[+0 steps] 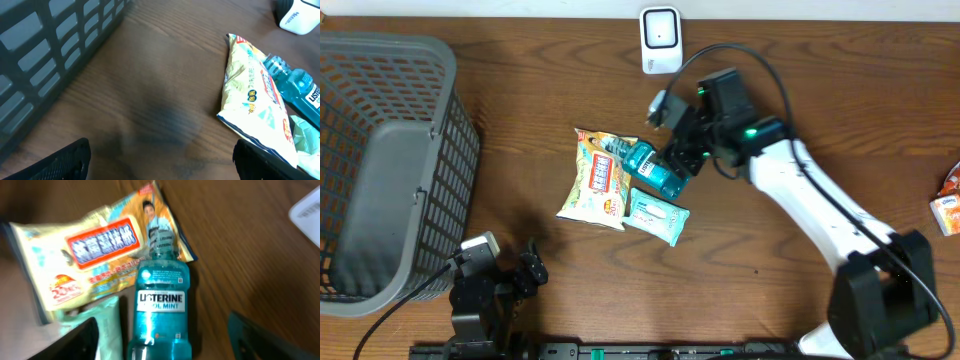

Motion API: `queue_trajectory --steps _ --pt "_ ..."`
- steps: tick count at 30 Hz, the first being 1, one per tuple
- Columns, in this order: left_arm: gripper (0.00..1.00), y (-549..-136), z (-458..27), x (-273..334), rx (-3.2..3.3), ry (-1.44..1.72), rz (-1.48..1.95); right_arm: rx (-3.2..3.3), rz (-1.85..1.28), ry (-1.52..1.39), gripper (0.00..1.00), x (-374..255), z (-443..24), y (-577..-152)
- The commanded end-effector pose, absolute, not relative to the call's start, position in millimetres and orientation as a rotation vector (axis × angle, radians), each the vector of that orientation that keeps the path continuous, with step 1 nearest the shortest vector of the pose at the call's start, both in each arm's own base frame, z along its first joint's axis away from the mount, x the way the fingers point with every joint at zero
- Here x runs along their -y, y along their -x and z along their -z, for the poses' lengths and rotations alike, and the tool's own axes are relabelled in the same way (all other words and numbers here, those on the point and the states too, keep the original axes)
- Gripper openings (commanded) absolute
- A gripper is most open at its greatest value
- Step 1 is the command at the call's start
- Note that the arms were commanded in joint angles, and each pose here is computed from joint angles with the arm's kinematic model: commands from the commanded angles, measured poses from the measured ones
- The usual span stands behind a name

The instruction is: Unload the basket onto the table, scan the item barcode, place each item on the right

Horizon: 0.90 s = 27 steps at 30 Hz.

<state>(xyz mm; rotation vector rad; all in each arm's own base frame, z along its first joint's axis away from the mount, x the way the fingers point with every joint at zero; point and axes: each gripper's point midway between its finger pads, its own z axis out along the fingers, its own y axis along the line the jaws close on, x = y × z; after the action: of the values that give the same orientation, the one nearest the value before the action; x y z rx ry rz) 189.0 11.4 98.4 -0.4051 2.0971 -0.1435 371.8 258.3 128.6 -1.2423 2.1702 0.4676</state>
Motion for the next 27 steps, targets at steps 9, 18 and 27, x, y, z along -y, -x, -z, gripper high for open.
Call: queue_trajectory --steps 9,18,27 --pt "0.91 -189 -98 -13 -2.094 0.415 0.138 -2.265 0.304 1.384 0.75 -258 -19 -384" --pt "0.91 -189 -98 -13 -2.093 0.415 0.138 -2.342 0.326 1.465 0.51 -249 14 -368" --pt "0.91 -189 -98 -13 -2.094 0.415 0.137 -2.500 0.069 1.386 0.30 -260 17 -346"
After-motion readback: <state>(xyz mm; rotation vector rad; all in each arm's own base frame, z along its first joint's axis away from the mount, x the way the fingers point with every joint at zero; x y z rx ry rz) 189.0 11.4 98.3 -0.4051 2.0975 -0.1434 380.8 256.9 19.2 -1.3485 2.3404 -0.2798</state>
